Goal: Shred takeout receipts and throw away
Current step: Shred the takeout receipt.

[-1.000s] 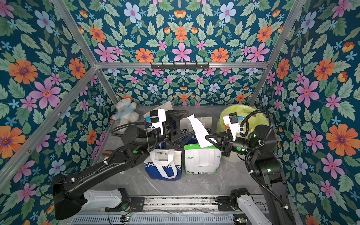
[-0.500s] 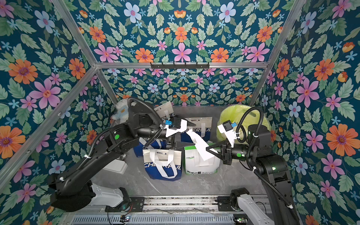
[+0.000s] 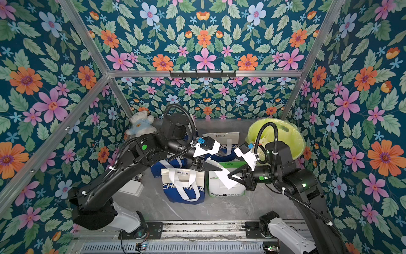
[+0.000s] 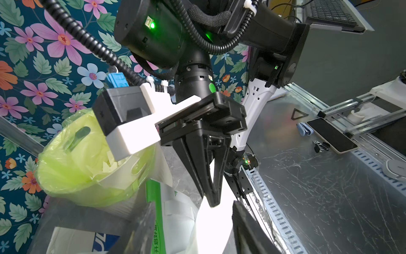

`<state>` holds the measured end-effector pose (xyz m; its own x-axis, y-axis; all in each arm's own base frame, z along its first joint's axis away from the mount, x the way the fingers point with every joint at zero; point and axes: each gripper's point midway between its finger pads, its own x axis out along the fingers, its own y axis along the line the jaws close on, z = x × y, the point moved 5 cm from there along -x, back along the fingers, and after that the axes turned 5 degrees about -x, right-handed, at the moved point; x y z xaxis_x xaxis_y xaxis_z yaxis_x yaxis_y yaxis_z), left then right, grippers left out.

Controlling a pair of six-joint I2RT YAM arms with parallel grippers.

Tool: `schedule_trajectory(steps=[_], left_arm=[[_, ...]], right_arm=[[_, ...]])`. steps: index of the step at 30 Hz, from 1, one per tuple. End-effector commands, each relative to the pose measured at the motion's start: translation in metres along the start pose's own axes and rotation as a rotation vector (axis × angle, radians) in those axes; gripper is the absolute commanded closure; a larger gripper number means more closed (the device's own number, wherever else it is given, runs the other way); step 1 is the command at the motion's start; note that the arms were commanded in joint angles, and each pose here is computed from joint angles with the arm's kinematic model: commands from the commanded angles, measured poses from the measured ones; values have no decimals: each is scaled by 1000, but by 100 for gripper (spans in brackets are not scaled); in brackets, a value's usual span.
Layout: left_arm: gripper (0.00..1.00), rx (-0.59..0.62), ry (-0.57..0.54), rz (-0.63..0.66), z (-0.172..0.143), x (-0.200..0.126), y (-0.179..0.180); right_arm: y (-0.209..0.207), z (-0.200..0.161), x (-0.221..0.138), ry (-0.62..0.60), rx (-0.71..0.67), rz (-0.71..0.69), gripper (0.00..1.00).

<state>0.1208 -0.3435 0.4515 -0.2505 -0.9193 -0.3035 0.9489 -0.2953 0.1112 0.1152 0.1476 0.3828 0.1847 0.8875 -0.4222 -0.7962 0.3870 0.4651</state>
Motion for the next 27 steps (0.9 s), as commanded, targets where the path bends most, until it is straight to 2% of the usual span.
schedule_trajectory(steps=[1, 7, 12, 17, 27], left_arm=[[44, -19, 30, -33, -8, 1, -5], [51, -58, 74, -43, -27, 14, 3], [61, -72, 80, -56, -31, 20, 6], [64, -75, 108, 28, -36, 18, 13], [63, -111, 189, 25, -50, 18, 12]], right_arm=[[-1, 2, 0, 1, -26, -13, 100], [0, 2, 2, 5, -28, 11, 100], [-2, 1, 2, 16, -25, -4, 100], [-5, 0, 1, 18, -39, -36, 100], [-6, 4, 1, 12, -45, -42, 100]])
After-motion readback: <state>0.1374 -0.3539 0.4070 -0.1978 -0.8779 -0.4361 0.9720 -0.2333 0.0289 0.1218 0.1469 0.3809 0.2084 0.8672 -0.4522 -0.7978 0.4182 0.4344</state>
